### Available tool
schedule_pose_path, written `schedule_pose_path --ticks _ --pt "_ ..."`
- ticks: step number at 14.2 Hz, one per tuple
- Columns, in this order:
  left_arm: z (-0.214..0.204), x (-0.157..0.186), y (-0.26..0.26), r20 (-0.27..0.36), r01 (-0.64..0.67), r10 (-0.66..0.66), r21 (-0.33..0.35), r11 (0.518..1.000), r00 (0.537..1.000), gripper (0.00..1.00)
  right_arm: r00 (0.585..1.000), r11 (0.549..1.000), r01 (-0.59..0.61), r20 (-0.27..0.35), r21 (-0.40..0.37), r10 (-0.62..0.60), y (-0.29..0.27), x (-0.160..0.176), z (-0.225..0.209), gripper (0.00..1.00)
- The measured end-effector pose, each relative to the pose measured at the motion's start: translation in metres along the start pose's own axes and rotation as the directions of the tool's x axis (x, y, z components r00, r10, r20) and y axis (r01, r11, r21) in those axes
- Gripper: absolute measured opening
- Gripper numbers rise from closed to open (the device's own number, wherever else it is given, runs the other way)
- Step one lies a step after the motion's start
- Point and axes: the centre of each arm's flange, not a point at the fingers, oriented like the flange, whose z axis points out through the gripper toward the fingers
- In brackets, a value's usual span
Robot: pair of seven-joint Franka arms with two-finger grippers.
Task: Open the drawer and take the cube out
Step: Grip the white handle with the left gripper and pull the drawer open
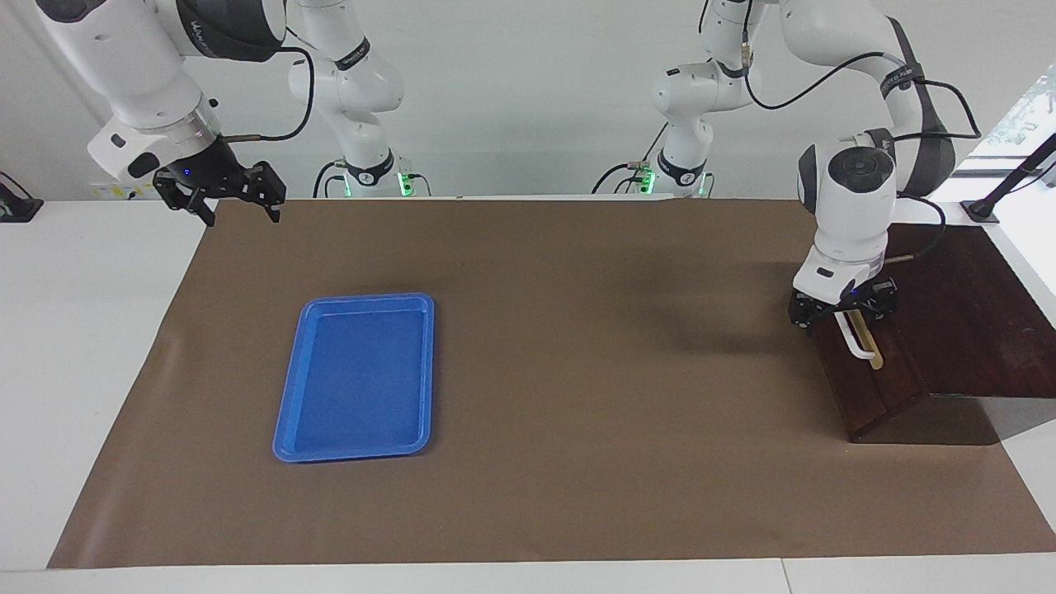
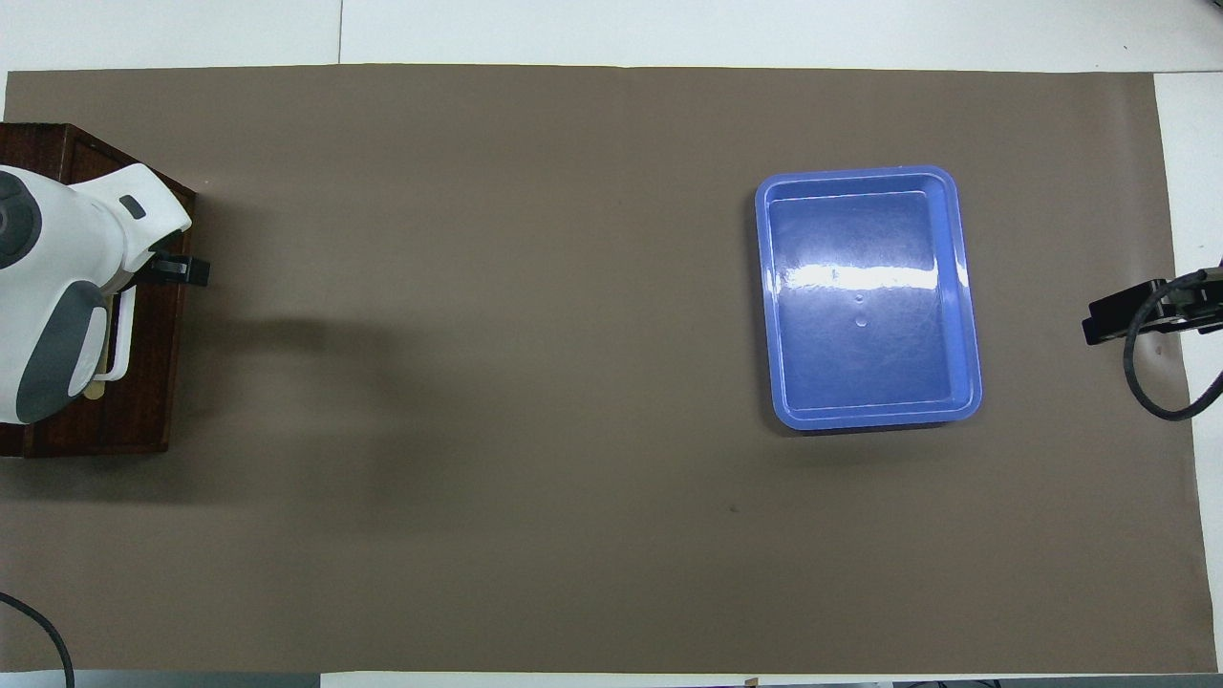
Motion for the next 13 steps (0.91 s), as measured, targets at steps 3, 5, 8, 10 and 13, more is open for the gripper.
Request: schedule_pose_path --ticks 3,5,8,10,13 --pt "0.004 0.000 0.003 -0.017 -0.009 0.009 0.000 1.000 1.000 1.00 1.000 1.000 0.001 0.000 0.000 -0.001 -0.001 0.000 0.000 1.00" --pt "0.004 -0.001 0.003 -0.028 -0.012 0.012 0.000 1.000 1.000 1.00 1.000 1.000 0.003 0.000 0.000 -0.003 -0.002 0.000 0.000 1.00" --pt "0.012 -0.004 0.012 -0.019 -0.026 0.026 -0.003 1.000 0.999 1.00 1.000 1.000 0.005 0.001 -0.001 -0.005 -0.003 0.000 0.000 1.00" --pt "0.030 -0.009 0.020 0.000 -0.049 0.049 0.020 0.999 0.999 1.00 1.000 1.000 0.006 0.004 0.000 -0.006 -0.003 0.000 0.002 1.00" --pt "0.042 -0.009 0.026 0.006 -0.064 0.064 0.029 0.998 0.998 1.00 1.000 1.000 0.006 0.008 0.000 -0.006 -0.003 -0.001 0.004 1.00"
